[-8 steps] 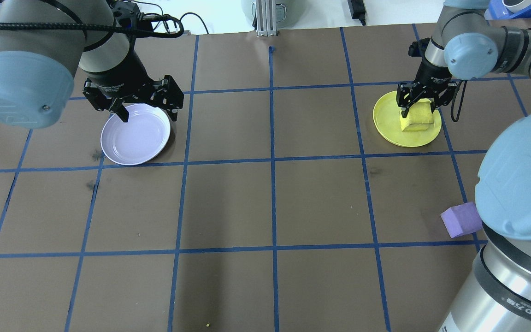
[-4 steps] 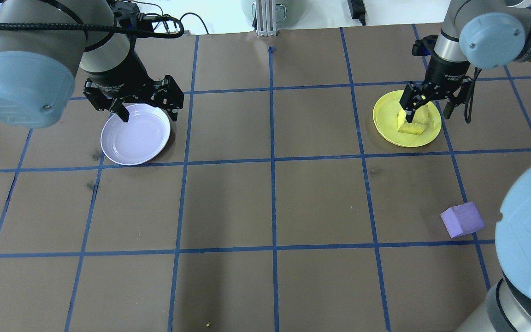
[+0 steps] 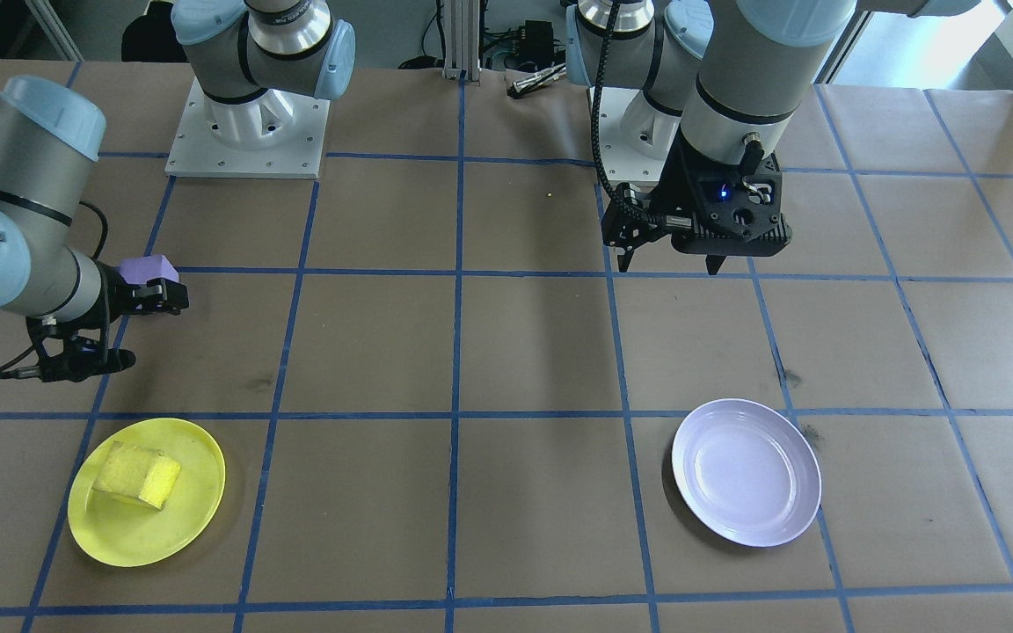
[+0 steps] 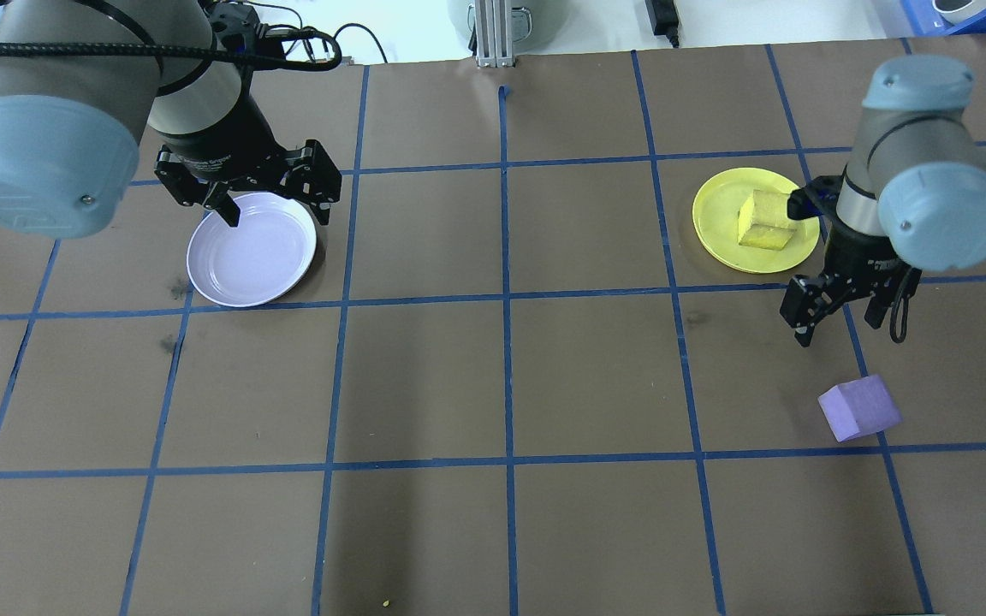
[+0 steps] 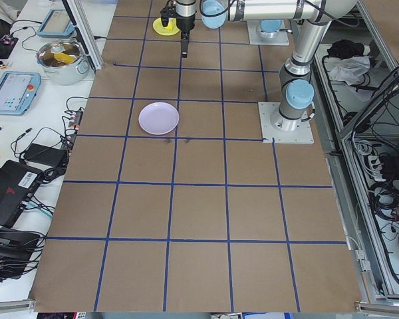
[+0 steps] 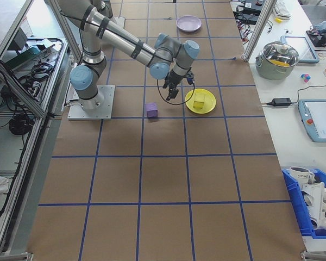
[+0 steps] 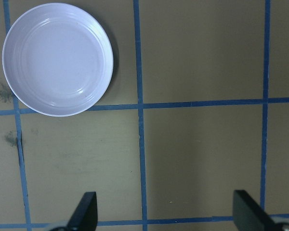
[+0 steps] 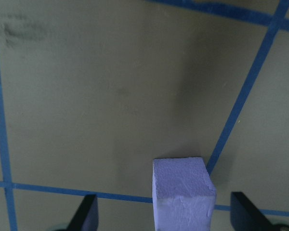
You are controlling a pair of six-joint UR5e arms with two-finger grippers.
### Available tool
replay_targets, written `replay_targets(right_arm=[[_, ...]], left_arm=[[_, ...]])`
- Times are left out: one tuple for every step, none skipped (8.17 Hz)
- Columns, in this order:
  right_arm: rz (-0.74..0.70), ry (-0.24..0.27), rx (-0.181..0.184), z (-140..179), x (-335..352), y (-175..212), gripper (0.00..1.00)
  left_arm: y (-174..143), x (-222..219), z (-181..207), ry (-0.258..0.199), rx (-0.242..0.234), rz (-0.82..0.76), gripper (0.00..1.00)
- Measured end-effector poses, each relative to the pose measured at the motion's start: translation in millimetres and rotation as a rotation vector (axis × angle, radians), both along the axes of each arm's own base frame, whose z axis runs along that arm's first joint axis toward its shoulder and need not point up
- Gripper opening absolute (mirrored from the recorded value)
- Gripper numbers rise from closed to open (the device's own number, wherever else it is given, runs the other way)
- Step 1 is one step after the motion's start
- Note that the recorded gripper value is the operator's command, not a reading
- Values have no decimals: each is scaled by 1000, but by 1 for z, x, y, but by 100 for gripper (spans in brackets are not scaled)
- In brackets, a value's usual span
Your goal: Sort blocks by color into plates
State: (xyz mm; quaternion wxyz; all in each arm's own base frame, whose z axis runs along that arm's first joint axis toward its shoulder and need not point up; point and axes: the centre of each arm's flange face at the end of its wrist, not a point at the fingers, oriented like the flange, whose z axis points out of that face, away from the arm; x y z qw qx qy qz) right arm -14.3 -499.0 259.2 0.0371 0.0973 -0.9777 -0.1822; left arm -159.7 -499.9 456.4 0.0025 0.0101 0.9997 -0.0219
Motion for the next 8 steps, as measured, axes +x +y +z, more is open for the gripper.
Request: replay_targets(right_arm=[[27,21,-11,-16,-2,25,96],[60,53,-32,-25,-5,40,95],[93,73,-38,-29,-7,47,95],[118,74,-30,-33,-12,51,95],[121,61,-12,-39,-19,54,95],[118,40,20,-51,-23,58,93],[116,24,46,-62,-26,62,76],[113,10,72,-73,-25,67,53]], left_arm=[[0,0,0,0,0,0,100],[0,0,0,0,0,0,100],[0,0,0,0,1,0,100],[0,0,-1,0,1,0,100],[0,0,-1,1,1,0,100],[0,0,-1,1,1,0,100],[0,0,-1,1,1,0,100],[-1,0,-1,1,1,0,100]])
